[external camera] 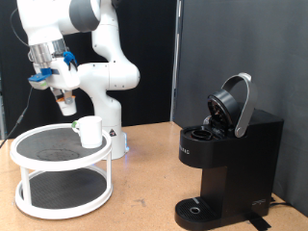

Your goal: Make a cup of coffee with the keurig machine

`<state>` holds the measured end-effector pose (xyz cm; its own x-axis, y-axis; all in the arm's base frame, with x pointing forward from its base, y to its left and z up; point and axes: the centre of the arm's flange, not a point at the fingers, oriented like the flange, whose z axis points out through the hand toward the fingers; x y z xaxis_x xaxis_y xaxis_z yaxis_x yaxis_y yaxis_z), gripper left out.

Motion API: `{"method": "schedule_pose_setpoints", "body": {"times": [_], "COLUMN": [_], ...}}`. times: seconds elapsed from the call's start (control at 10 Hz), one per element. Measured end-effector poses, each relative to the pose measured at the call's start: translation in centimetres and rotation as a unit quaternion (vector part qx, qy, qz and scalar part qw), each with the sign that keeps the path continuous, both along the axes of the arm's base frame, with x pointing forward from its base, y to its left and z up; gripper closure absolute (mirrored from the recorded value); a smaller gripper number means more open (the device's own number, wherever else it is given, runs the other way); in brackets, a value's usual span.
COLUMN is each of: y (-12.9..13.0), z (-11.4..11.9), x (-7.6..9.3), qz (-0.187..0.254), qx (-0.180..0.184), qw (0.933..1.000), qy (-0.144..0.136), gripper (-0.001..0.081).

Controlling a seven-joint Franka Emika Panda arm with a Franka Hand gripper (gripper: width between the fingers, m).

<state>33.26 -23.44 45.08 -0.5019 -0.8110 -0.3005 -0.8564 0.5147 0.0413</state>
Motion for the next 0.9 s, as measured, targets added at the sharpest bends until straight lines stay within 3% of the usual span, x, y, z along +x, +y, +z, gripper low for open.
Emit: {"method": "schedule_pose_setpoints", "body": {"times": [0.3,0.5,0.7,0.8,0.9], "y": [3.8,6.2,6.7,6.8,7.2], "z": [1.2,2.2,2.4,2.5,3.0], "x": [2.7,4.1,4.5,4.5,4.9], "qz": [-0.026,-0.053,-0.062,-0.070,-0.084], "qx": [0.092,0.112,0.112,0.137,0.181], "qw": [0.9947,0.9917,0.9914,0.9875,0.9788], "qy": [-0.039,-0.034,-0.028,-0.034,-0.048], "gripper": [0.0427,0.0427,0.0427,0.0427,0.0427]}}
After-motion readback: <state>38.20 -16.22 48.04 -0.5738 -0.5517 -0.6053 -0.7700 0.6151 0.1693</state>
